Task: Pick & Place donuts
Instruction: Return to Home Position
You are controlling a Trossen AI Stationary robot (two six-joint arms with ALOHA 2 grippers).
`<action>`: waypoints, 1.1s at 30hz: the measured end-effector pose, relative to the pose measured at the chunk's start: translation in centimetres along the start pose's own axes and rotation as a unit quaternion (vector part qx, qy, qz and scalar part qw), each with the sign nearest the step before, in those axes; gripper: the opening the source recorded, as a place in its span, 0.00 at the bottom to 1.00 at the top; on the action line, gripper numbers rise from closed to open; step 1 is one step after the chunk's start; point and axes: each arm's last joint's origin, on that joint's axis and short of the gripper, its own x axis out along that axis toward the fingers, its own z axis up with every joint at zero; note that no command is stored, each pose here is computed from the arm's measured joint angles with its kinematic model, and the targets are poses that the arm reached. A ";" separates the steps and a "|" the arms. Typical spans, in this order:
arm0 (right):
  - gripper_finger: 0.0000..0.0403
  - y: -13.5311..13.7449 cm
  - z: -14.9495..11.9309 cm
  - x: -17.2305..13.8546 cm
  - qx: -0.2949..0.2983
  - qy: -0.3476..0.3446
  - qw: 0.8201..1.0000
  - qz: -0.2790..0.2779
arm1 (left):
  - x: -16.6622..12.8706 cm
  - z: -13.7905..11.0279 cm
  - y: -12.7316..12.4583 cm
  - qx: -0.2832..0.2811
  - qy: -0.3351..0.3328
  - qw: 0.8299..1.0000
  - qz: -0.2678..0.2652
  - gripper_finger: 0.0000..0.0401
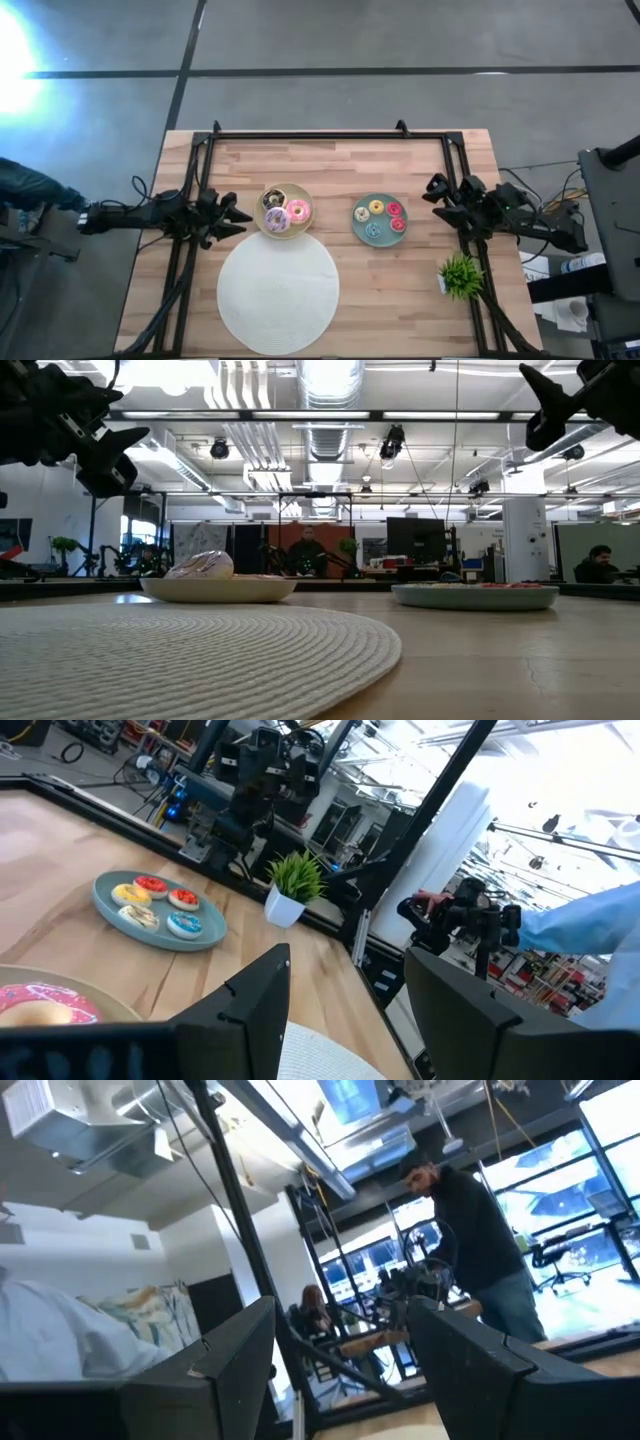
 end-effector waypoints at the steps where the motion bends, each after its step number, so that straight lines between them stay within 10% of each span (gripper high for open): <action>1: 0.56 0.0 0.0 0.0 0.002 0.002 1.000 0.001 | 0.0 0.0 0.0 0.000 0.000 1.000 0.000 0.43; 33: 0.56 0.8 -0.8 0.3 0.036 0.039 0.997 0.049 | 0.0 0.0 0.0 0.000 -0.001 1.000 0.001 0.43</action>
